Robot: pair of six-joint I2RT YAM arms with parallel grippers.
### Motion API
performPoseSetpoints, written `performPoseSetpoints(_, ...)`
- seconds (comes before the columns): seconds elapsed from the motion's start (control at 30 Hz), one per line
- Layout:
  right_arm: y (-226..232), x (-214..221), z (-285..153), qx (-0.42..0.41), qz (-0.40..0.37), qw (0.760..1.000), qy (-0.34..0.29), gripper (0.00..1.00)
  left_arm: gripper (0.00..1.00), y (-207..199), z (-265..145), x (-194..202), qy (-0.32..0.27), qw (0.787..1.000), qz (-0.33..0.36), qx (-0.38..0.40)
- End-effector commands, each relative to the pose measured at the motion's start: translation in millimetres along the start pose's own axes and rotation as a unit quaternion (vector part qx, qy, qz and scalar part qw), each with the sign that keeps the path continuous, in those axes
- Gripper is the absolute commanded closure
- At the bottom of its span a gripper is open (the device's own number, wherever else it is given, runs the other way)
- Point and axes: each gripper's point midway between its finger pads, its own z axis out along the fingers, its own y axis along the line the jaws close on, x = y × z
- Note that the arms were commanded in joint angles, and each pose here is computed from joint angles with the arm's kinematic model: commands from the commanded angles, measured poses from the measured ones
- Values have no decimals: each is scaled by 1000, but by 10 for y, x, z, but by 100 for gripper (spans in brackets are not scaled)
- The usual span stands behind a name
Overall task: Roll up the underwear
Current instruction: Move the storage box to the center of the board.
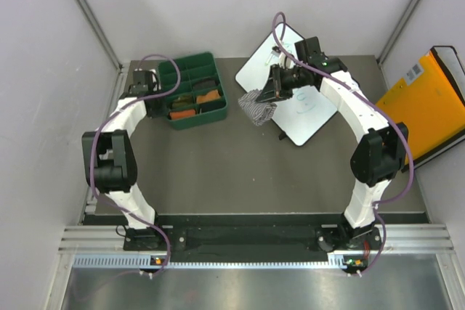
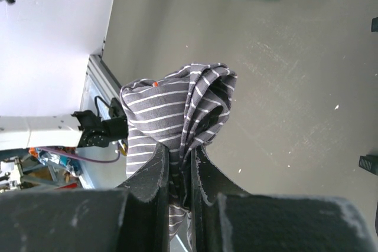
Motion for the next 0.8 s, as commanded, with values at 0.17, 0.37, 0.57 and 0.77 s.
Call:
performPoseSetpoints(0.17,219,-108,-159,-9,-55,998,-30,100,100,57,-426,835,97,990,99,41)
performPoseSetpoints(0.37,392,-131,-51,-14,-116,993,-34,100,100,-181,-698,1023,75,984,133,93)
performPoseSetpoints(0.57,679,-158,200,-10,-225,973,-40,100,100,-326,-969,1098,35,976,164,137)
performPoseSetpoints(0.77,785,-154,475,16,-301,952,-49,100,100,-452,-1061,1211,22,972,173,158)
